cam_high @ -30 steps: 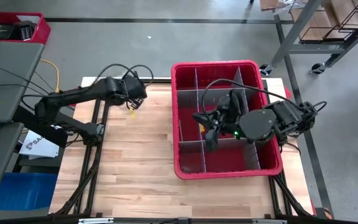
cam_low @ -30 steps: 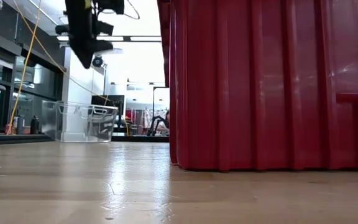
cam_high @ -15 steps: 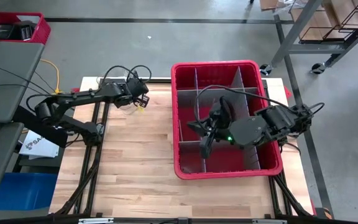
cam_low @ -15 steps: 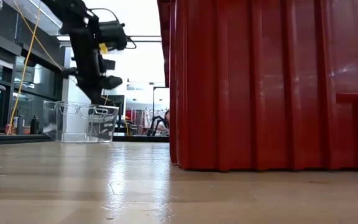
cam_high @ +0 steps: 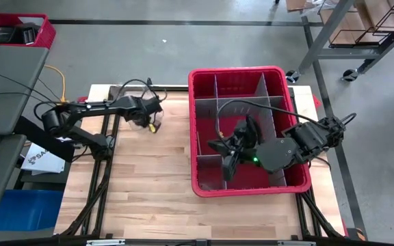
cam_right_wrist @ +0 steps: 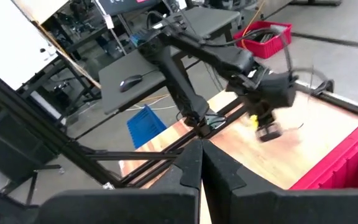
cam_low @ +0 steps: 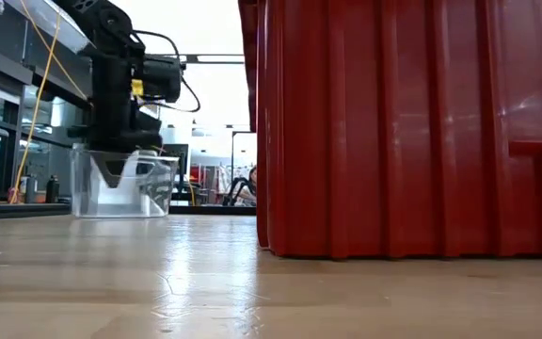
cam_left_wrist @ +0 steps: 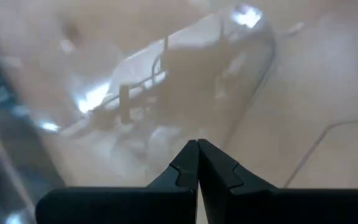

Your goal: Sort Items/Unsort Items

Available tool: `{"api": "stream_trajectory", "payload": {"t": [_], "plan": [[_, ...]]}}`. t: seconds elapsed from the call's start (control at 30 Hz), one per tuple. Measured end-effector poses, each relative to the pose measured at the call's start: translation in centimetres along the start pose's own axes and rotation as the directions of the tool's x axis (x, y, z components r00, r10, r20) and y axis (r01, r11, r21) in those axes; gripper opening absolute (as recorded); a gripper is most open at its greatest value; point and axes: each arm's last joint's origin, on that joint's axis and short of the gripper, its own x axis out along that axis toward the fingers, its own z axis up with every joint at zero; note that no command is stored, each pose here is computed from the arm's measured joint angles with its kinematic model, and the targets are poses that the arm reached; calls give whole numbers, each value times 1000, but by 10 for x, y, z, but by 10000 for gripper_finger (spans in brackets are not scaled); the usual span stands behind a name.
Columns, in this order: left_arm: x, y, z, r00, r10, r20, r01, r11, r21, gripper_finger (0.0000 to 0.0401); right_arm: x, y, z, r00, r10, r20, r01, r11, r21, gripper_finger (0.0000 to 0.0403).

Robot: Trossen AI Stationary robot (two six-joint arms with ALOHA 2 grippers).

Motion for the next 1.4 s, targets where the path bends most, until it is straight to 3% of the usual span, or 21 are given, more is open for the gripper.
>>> {"api": "stream_trajectory", "payload": {"t": [0.13, 0.27, 0.4, 0.57, 0.73, 0.9, 1.0, 1.13, 1.23, 1.33, 1.4], "plan": [[-6, -5, -20, 974, -88, -209, 110, 989, 100, 0, 0, 0, 0, 1000, -11, 11, 11, 1000, -17, 0], [-13, -2, -38, 943, 1, -331, 68, 979, 195, 0, 0, -1, 1, 1000, -17, 17, 18, 1000, -18, 0], [-23, 6, -44, 957, 128, -262, -66, 970, 235, 0, 0, -1, 1, 999, -25, 24, 25, 1000, -17, 0], [-35, 19, -44, 970, 221, -100, -203, 966, 163, 0, 0, -1, 1, 999, -27, 25, 27, 999, -17, 0], [-45, 23, -42, 990, 136, -42, -132, 988, 86, 0, 0, -1, 1, 999, -26, 25, 27, 999, -18, 0], [-80, 18, -35, 986, -112, 122, 99, 989, 114, 0, -1, 0, 0, 1000, -19, 22, 20, 998, -57, 0], [-117, 15, -29, 915, -295, 277, 237, 946, 223, 0, -2, 2, 4, 999, 23, 32, -20, 996, -86, 0], [-176, 19, -19, 746, -463, 478, 325, 880, 345, 4, -7, 4, 12, 995, 82, 49, -73, 985, -155, 0], [-215, 20, -7, 620, -528, 580, 311, 845, 436, 20, -5, 2, 15, 995, 64, 73, -50, 982, -184, 0], [-240, 11, 6, 560, -571, 600, 275, 811, 515, 53, -4, -1, 15, 996, 24, 84, -8, 984, -176, 6], [-250, -2, 14, 537, -621, 571, 247, 763, 597, 83, -8, -8, 11, 1000, 10, 12, -8, 986, -164, 22]]}}
